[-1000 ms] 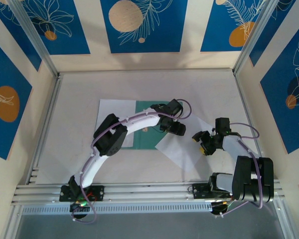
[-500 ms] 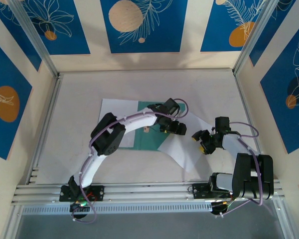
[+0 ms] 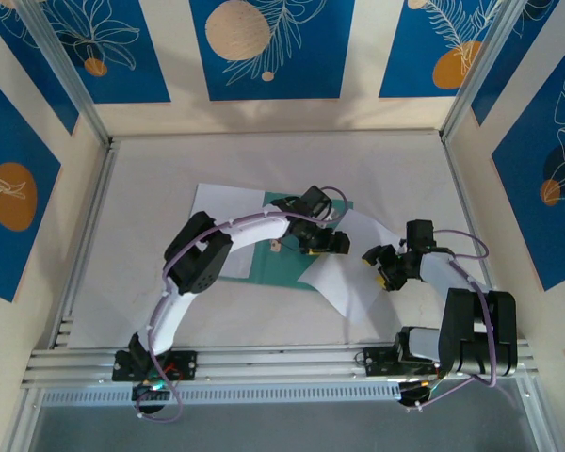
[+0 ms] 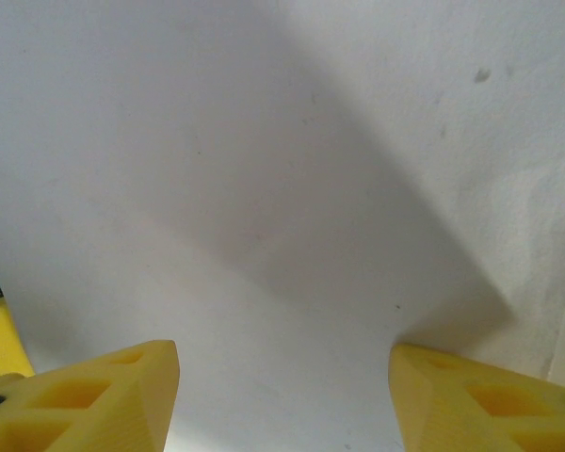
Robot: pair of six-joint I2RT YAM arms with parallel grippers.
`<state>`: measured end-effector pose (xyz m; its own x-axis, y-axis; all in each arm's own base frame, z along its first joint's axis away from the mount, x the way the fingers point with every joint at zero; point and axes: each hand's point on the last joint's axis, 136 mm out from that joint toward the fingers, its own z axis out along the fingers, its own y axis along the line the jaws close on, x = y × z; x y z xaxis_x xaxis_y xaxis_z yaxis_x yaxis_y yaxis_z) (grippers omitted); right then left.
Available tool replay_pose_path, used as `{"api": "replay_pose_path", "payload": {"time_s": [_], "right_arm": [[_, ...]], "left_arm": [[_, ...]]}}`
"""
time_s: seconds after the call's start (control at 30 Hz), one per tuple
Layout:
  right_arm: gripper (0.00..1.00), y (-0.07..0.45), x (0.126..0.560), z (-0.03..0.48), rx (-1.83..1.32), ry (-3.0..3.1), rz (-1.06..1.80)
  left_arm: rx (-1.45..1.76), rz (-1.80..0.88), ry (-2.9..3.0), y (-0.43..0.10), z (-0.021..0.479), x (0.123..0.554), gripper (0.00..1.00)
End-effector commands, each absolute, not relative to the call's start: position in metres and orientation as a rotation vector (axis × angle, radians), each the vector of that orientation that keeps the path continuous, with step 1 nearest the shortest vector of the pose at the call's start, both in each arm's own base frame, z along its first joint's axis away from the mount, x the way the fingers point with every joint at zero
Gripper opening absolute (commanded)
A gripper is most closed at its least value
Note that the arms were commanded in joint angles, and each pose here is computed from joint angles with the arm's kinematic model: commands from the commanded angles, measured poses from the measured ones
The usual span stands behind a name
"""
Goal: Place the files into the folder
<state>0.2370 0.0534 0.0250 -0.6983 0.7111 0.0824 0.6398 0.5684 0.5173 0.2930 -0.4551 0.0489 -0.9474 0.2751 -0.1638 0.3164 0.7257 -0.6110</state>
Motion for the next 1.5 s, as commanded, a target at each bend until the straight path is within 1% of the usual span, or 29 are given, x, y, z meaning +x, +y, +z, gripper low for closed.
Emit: {"api": "replay_pose_path", "payload": {"time_s": [0.0,0.43,0.73,0.87,0.97,1.07,1.47], "right_arm": [[0.62,0.054,0.228,0.019,1.161,2.708,0.767],[0.62,0.055,0.225,0.017,1.153,2.723,0.755],[0.62,0.055,0.224,0.017,1.149,2.726,0.755],[0.62,0.055,0.225,0.016,1.145,2.724,0.752],[0.62,0.055,0.225,0.016,1.141,2.728,0.751],[0.62,0.054,0.224,0.016,1.135,2.731,0.746],[0.62,0.053,0.223,0.015,1.12,2.74,0.727]], "left_arm": [[0.445,-1.113,2.853,-0.452,0.07,0.291,0.8],[0.368,-1.259,2.786,-0.45,0.104,0.289,0.79],[0.345,-1.27,2.783,-0.447,0.106,0.288,0.78],[0.334,-1.268,2.787,-0.446,0.103,0.289,0.74],[0.335,-1.275,2.796,-0.445,0.1,0.289,0.66],[0.318,-1.266,2.794,-0.441,0.101,0.291,0.64],[0.278,-1.276,2.79,-0.428,0.101,0.296,0.62]]}}
